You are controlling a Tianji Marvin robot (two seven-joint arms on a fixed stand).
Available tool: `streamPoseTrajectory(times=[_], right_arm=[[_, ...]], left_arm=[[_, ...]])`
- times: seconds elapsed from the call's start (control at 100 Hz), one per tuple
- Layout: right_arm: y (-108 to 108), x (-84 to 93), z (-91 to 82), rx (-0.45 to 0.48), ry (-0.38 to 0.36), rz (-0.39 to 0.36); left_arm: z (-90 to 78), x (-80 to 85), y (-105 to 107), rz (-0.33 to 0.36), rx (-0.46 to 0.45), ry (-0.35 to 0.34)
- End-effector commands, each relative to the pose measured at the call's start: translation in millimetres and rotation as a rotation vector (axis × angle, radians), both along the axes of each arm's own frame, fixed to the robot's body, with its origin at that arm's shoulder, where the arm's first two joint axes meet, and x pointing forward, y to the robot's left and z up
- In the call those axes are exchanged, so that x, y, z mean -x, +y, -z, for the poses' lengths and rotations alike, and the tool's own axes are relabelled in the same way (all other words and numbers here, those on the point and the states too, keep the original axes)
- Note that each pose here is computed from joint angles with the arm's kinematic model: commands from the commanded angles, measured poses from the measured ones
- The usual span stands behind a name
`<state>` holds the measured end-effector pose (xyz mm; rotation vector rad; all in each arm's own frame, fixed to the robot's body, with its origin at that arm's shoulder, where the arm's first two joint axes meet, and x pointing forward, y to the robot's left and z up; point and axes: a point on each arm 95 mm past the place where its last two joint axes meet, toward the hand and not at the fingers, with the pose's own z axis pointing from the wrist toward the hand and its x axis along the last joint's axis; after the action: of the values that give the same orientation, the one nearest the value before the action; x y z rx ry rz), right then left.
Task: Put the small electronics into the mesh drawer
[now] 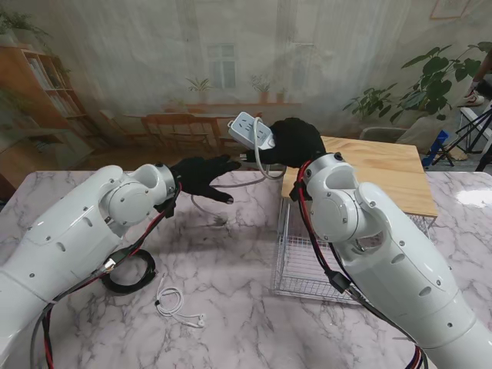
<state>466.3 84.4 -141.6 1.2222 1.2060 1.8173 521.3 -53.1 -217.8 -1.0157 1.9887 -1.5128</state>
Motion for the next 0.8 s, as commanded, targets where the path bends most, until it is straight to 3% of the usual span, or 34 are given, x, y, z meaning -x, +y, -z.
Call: streamPoseTrajectory(times=[0.0,0.18,0.36,0.58,0.79], right_arm=[[4,0.5,-4.1,-0.011,-0.003,-0.006],[9,2.2,-7.0,-0.011,-0.011,-0.023],[8,2.3,-7.1,-0.015,-0.011,-0.019],[4,2.7,-7.9,-0.015,-0.014,-0.008],[-5,2.0,-8.1,0.008,-0.031,0.018]], left_arm=[[-1.0,-0.2,-18,0.033,0.017,-0.015],[-1.0,-1.5,-40,0.049,0.051,0.003],[7.5,-3.9,-47,0.057,0.039,-0.023],[19.6,-5.3,-41,0.048,0.045,-0.065],[21.7,8.1,-16,0.082,0.024,-0.092]])
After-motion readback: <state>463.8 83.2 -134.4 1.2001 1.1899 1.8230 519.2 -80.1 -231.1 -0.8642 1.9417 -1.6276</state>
